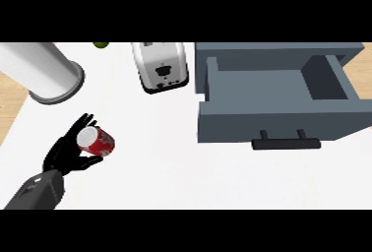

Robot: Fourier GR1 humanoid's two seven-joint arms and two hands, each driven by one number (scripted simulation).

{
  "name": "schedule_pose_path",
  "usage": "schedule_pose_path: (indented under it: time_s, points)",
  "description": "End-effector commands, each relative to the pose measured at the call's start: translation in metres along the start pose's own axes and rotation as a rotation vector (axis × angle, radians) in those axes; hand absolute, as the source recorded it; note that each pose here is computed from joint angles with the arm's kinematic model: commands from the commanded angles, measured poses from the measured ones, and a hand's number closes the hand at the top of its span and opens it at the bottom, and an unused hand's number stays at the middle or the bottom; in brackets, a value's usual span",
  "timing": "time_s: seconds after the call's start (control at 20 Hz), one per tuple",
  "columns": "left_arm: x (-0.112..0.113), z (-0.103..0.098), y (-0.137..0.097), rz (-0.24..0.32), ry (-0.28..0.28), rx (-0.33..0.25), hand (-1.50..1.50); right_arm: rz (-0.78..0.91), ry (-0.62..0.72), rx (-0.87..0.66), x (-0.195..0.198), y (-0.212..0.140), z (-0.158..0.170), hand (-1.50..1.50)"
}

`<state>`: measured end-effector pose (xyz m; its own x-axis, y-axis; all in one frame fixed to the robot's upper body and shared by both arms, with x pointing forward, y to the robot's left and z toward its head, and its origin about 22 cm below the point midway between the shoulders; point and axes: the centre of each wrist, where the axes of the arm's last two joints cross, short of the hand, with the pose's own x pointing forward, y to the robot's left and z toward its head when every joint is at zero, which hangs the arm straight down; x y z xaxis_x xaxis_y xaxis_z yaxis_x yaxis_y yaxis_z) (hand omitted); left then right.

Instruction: Pick up the can, place it into the drawer and close the drawer

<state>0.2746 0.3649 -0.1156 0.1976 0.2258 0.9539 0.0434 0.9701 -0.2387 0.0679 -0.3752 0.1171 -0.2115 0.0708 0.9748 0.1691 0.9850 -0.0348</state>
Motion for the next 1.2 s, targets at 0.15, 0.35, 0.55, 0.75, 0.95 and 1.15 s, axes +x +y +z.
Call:
schedule_pose_path:
  time_s: [0.15,0.35,0.55,0.75,0.95,1.15]
  points:
    - [-0.013,-0.008,-0.021,0.081,0.025,-0.102,1.50,-0.032,-0.009,0.002,0.003,-0.015,0.000,-1.50]
    - [0.002,-0.031,-0.042,0.085,-0.022,-0.169,1.50,-0.022,0.016,-0.005,-0.002,-0.005,0.017,-1.50]
    - [0.014,-0.034,-0.038,0.101,-0.058,-0.247,1.50,-0.013,0.006,-0.014,-0.002,-0.015,0.015,-1.50]
    - [0.001,-0.052,-0.088,0.139,-0.121,-0.035,1.50,-0.017,0.026,-0.036,0.002,-0.008,-0.002,-1.50]
    - [-0.010,-0.051,-0.123,0.164,-0.200,0.050,1.50,-0.012,0.013,-0.049,-0.005,-0.010,0.008,-1.50]
    - [0.010,-0.053,-0.142,0.141,-0.236,0.048,1.50,0.005,0.026,-0.031,0.014,0.004,0.022,-1.50]
